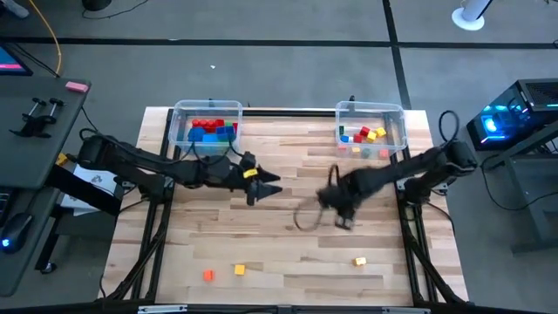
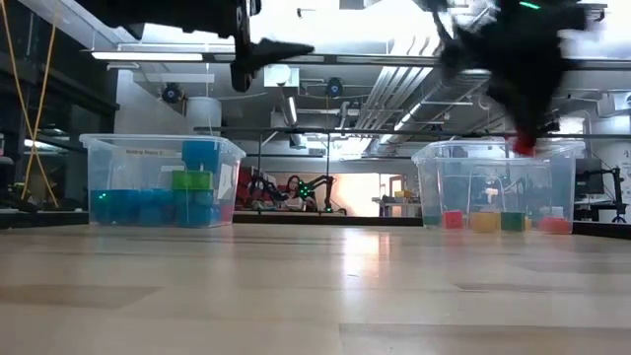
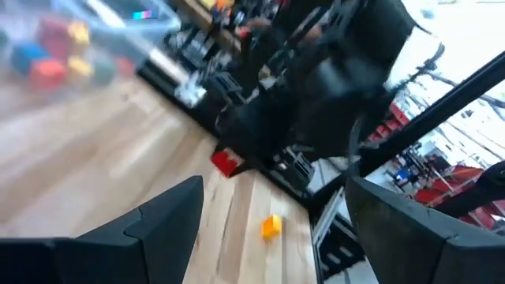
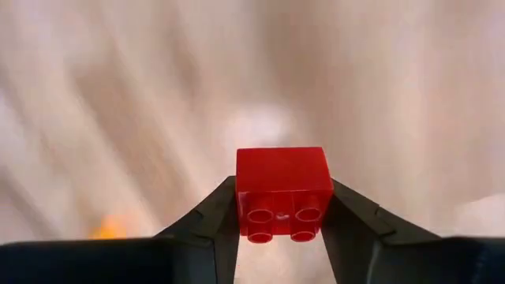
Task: Sort blocks by size
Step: Put the small game piece into the right transparent bin
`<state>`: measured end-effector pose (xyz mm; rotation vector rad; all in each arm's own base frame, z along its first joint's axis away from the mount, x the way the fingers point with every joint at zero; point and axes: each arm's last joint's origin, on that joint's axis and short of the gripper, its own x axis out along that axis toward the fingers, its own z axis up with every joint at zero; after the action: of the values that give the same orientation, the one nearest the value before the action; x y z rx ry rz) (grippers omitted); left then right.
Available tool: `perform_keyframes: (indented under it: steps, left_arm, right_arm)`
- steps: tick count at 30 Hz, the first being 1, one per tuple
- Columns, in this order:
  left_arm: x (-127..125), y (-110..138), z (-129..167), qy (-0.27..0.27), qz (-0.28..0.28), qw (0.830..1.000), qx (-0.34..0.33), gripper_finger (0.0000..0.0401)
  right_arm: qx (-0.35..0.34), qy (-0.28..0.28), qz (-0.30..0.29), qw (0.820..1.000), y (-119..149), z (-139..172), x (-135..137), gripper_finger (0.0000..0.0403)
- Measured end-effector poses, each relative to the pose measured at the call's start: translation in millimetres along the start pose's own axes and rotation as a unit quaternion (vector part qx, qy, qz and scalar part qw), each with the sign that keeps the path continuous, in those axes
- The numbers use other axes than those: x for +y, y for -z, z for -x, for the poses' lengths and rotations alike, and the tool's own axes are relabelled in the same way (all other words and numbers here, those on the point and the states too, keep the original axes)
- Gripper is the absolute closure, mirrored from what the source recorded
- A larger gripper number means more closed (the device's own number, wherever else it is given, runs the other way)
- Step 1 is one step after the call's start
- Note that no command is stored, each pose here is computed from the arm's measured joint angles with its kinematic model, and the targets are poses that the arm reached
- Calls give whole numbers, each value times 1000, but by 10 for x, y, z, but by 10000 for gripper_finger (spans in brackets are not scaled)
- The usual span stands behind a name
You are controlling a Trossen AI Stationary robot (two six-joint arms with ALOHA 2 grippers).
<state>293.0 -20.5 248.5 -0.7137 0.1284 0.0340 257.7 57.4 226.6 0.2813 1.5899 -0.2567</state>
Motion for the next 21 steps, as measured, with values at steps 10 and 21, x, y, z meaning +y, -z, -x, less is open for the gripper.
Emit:
perform_keyframes:
  steps: [10, 21]
  left_arm:
    - [-123, -231, 244, 16, -24, 999, -32, 107]
    - [-291, -24, 345, 3, -39, 999, 19, 107]
  right_arm:
    - [-150, 222, -260, 928, -293, 940, -1367, 267]
    - [-147, 245, -475, 833, 101, 1069, -2342, 169]
